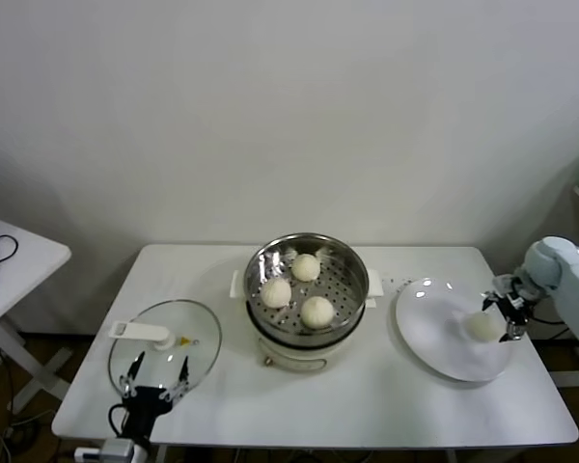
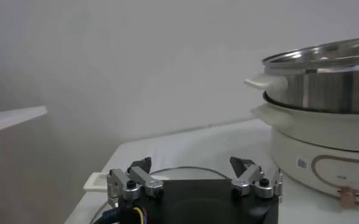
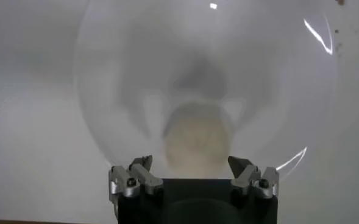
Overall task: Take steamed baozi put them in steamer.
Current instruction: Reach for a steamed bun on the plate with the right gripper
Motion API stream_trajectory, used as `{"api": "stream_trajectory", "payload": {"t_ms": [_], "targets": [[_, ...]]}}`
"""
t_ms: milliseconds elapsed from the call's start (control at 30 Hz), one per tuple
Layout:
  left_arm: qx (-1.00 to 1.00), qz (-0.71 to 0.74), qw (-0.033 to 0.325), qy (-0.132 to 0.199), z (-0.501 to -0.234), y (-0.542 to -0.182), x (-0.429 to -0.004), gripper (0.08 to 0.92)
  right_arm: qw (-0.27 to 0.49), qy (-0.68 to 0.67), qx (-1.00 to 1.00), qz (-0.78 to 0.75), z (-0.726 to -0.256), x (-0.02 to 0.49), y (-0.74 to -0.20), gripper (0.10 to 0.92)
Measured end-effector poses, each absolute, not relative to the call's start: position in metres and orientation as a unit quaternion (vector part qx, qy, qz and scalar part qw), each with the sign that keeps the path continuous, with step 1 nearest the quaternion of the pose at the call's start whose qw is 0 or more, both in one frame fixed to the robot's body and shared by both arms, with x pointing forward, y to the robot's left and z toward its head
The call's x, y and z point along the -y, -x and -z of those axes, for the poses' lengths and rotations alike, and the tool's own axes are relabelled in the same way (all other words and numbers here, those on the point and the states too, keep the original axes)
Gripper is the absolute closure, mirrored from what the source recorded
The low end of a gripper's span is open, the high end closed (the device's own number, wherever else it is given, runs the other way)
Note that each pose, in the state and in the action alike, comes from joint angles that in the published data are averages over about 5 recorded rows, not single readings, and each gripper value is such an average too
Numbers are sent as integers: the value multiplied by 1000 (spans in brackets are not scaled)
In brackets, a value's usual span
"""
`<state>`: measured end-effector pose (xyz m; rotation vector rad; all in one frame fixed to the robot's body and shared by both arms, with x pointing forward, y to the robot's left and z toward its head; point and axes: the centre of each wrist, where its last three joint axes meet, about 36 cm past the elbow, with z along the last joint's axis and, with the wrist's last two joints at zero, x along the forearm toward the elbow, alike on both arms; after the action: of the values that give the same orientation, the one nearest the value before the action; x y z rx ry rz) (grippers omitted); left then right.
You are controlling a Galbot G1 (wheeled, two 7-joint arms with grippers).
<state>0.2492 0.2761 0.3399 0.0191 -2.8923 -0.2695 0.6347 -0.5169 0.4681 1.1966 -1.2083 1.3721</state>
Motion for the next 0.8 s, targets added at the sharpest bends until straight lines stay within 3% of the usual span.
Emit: {"api": "stream_trajectory", "payload": {"t_ms": [533,800], "targets": [[989,93,118,-9,-340,-247,-277,177,473,-489,487,-547,-450,509,-648,201],[989,92,120,-9,-339,-245,-277,177,478,-484,494,-542,-454,513,-653,308]]}}
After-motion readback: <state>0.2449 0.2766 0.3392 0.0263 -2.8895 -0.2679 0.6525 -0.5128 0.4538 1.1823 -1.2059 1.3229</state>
